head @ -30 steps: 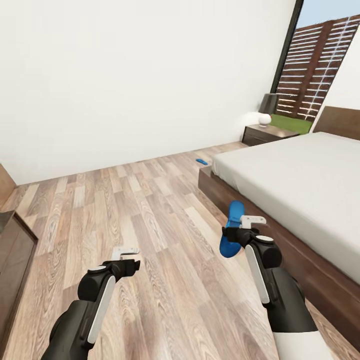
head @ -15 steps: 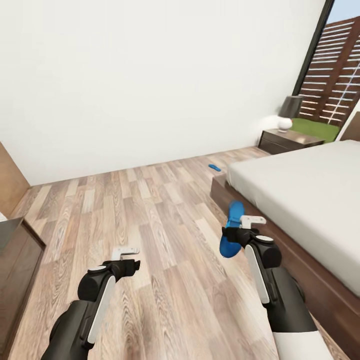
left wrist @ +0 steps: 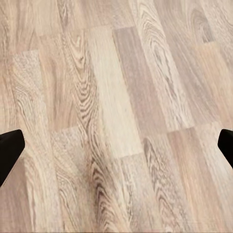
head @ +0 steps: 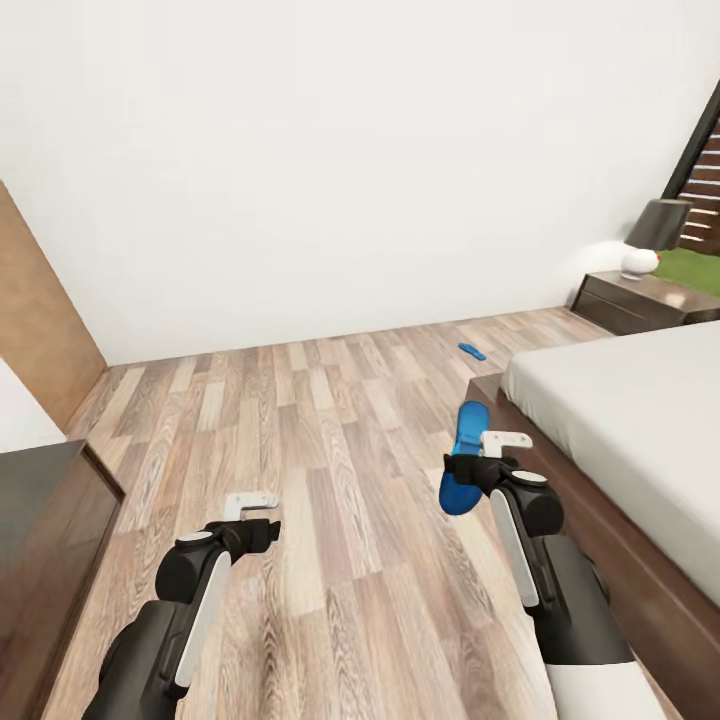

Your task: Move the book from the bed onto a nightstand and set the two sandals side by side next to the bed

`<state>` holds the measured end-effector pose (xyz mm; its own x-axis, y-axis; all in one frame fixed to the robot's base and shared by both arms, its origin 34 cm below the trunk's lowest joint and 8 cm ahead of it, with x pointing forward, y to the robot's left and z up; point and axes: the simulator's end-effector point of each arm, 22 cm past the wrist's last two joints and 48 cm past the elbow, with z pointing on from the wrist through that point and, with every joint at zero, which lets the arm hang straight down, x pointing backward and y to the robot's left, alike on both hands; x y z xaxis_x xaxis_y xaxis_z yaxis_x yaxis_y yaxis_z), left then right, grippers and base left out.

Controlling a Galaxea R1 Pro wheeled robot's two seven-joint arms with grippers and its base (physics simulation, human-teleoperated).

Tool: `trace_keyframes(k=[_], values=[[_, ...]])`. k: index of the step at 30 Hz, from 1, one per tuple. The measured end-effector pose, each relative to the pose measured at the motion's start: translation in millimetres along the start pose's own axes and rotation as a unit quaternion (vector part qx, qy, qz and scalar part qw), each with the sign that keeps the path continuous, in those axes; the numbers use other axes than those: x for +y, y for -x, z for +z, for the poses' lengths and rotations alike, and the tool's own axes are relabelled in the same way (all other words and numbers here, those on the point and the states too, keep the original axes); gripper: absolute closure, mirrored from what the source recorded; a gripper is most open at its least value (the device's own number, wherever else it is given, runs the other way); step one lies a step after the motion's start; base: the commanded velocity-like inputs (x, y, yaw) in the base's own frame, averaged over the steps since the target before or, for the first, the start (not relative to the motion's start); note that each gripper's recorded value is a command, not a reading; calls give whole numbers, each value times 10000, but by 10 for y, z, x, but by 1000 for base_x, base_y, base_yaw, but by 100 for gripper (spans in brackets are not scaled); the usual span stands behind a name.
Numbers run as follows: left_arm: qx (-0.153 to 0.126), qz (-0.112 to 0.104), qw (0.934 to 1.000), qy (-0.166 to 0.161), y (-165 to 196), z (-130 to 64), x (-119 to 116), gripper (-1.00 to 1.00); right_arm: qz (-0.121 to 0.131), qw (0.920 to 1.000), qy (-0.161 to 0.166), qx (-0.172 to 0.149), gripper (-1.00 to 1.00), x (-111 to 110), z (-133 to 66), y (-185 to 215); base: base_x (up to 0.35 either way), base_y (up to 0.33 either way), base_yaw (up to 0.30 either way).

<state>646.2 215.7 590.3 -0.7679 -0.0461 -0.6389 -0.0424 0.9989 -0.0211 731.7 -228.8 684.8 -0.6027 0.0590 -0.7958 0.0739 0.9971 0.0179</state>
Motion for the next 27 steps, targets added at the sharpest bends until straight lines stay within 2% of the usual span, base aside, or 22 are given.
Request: trace_keyframes(k=[10, 20, 27], values=[[6, 0, 10000, 1, 155, -130, -4, -100, -3, 10000, -3, 25, 100, 4, -85, 164, 335, 0, 62], [10, -1, 10000, 0, 307, -265, -11, -100, -6, 10000, 2, 27, 100, 17, -181, 344, 335, 0, 220], [13, -5, 10000, -14, 411, -358, -24, -100, 17, 10000, -6, -97, 100, 3, -292, 555, 335, 0, 42]])
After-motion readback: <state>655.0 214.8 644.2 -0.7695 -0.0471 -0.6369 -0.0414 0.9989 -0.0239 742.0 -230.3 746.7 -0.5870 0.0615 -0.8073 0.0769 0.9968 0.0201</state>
